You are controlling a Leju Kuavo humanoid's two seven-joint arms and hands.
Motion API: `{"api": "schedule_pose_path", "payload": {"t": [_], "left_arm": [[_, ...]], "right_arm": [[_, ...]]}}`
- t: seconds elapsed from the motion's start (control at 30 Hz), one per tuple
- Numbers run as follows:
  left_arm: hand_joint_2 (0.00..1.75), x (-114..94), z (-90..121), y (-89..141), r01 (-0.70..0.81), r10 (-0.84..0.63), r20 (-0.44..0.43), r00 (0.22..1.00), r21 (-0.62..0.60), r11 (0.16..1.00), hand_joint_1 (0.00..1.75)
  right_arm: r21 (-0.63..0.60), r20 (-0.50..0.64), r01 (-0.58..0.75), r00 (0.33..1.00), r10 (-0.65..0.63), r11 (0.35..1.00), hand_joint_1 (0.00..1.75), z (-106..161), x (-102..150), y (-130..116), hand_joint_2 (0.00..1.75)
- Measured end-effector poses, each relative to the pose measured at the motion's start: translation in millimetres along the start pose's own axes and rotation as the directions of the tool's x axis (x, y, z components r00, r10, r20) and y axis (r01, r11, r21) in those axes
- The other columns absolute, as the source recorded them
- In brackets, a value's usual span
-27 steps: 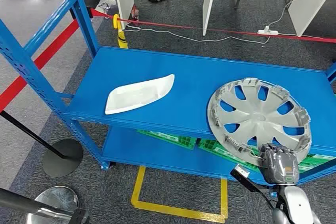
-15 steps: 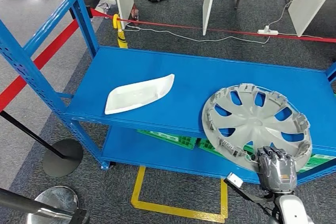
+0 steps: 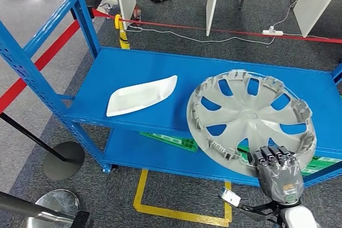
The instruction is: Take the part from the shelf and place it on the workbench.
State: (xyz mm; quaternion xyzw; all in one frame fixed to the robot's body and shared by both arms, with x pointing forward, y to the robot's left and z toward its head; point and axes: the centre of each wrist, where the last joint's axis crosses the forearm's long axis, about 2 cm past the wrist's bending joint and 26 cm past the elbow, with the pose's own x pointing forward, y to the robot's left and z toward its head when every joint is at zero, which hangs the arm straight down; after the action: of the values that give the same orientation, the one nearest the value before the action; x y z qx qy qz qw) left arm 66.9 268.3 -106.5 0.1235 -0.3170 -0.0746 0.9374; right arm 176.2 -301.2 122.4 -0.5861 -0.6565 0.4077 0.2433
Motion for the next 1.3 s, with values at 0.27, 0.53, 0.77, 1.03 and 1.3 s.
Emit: {"api": "schedule_pose_path", "payload": {"t": [0.27, 0.53, 0.77, 1.03, 1.3], "left_arm": [[1.75, 1, 0, -1, 0.013, -0.014, 0.023, 1.000, 0.023, 1.000, 0.00], [1.75, 1, 1, -5, -0.063, 0.065, 0.071, 0.995, -0.031, 0.998, 0.00], [1.75, 0, 1, -4, -0.091, 0.095, 0.079, 0.992, -0.052, 0.994, 0.00], [1.75, 0, 1, -3, -0.066, 0.068, 0.089, 0.994, -0.016, 0.998, 0.00], [1.75, 0, 0, -1, -0.023, 0.023, 0.093, 0.995, 0.003, 1.000, 0.00]], "right_arm": [[-0.053, 0.002, 0.004, 1.000, -0.003, 0.999, 1.75, -8, 4, -11, 1.75], [-0.185, -0.069, 0.012, 0.997, -0.026, 0.983, 1.75, -28, 16, -39, 1.75], [-0.207, -0.105, 0.024, 0.993, -0.047, 0.978, 1.75, -32, 21, -44, 1.75], [-0.238, -0.158, 0.148, 0.969, -0.189, 0.960, 1.75, -36, 38, -46, 1.75], [-0.260, 0.038, 0.244, 0.969, -0.243, 0.934, 1.75, -28, 37, -40, 1.75]]}}
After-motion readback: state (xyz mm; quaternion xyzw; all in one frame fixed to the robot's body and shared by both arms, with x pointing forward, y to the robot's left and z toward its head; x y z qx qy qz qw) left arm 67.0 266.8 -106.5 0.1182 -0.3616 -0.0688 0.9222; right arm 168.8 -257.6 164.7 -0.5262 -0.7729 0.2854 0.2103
